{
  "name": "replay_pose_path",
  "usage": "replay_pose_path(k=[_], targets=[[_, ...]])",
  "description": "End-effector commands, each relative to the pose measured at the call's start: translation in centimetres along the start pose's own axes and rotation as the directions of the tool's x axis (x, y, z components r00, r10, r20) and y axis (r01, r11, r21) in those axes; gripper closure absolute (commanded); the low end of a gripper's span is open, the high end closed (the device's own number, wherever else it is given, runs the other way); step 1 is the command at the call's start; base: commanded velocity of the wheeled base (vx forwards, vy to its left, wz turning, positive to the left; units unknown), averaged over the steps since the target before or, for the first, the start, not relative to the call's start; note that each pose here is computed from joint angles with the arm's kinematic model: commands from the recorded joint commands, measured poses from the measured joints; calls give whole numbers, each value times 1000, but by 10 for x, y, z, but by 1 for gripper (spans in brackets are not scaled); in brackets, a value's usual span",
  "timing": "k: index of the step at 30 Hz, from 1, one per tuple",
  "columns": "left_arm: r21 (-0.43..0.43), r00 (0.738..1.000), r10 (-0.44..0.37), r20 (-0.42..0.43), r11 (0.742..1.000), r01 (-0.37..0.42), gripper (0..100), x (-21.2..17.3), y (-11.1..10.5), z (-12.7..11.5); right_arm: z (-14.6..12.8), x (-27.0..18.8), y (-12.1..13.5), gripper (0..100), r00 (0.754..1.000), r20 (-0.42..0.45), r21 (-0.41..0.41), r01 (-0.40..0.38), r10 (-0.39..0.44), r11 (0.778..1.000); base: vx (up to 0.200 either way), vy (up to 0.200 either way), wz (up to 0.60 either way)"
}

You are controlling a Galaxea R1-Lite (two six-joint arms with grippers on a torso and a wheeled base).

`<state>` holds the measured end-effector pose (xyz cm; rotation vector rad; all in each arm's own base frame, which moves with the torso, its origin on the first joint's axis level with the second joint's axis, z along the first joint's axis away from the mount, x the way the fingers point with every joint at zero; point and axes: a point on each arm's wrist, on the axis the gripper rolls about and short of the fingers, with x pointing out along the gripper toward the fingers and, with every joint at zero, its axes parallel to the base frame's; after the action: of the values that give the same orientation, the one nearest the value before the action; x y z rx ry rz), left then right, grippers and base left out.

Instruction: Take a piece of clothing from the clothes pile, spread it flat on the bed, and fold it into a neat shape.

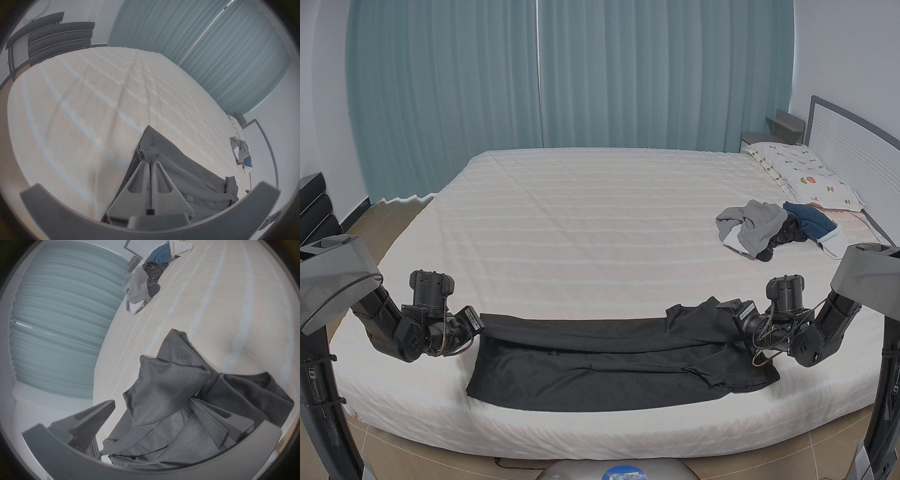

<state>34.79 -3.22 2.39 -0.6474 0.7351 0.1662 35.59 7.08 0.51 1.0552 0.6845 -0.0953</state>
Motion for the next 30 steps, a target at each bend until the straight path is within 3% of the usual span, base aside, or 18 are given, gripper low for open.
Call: replay_pose_path(k=[1,11,12,25,30], targets=[[-2,1000,-6,9,1000,7,100,-3,-1,2,-1,7,-3,0,1000,8,1,14,-14,1000,0,0,0],[-2,1000,-7,10,1000,8,100,-3,-2,2,1,14,-5,0,998,46,5,34,-34,999,0,0,0],[-2,1000,-6,9,1000,7,100,-3,-1,2,1,13,-5,100,998,50,5,35,-36,999,0,0,0],[-2,1000,-10,14,1000,11,100,-3,-2,3,5,7,-2,100,997,64,11,52,-53,999,0,0,0],[-28,999,-26,36,999,27,100,-3,-7,9,10,1,9,100,997,81,10,16,-17,1000,0,0,0]])
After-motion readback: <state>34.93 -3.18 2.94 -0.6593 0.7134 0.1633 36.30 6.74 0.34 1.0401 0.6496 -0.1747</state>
